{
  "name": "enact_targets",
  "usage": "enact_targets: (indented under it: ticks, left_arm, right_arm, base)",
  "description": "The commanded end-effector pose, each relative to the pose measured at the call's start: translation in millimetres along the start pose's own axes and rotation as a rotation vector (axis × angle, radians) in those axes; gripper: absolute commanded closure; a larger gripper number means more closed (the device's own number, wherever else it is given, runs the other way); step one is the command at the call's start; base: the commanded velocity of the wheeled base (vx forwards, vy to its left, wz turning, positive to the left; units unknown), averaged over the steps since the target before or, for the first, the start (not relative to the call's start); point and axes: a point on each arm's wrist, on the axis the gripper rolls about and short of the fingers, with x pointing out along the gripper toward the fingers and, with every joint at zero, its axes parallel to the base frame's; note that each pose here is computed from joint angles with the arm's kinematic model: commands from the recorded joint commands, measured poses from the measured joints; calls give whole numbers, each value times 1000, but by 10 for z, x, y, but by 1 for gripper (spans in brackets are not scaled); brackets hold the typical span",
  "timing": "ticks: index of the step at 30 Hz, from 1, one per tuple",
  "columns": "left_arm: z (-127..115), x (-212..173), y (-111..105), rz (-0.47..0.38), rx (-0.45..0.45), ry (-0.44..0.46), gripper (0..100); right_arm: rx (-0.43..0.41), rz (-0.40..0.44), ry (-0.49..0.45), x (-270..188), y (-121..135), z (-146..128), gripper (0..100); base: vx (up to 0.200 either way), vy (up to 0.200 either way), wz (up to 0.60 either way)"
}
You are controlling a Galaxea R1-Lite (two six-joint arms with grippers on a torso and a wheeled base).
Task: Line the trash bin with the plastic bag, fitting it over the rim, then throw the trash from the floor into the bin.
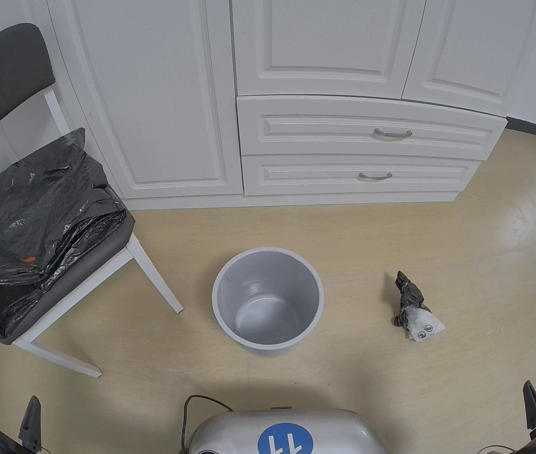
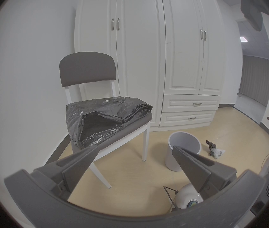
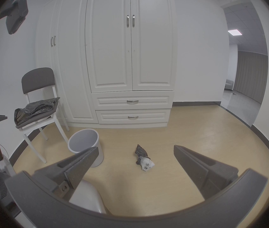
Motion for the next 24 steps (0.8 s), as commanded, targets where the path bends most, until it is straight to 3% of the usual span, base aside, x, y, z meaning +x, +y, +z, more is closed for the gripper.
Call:
enact_targets:
  ticks: [1, 10, 15, 24]
  left_arm:
    - [-53, 1, 0, 1, -6, 1, 0]
    - [-53, 1, 0, 3, -4, 1, 0]
    - [-45, 0, -15, -65, 77, -9, 0]
    - [-43, -1, -9, -39, 13, -5, 0]
  right_arm:
    - [0, 1, 1, 1, 0, -52, 0]
    - [-9, 1, 2, 1, 1, -53, 0]
    - [-75, 24, 6, 2, 6, -56, 0]
    - [-8, 12, -3, 1, 3, -49, 0]
  base:
    - [0, 0, 0]
    - [0, 0, 0]
    - [0, 0, 0]
    - [0, 0, 0]
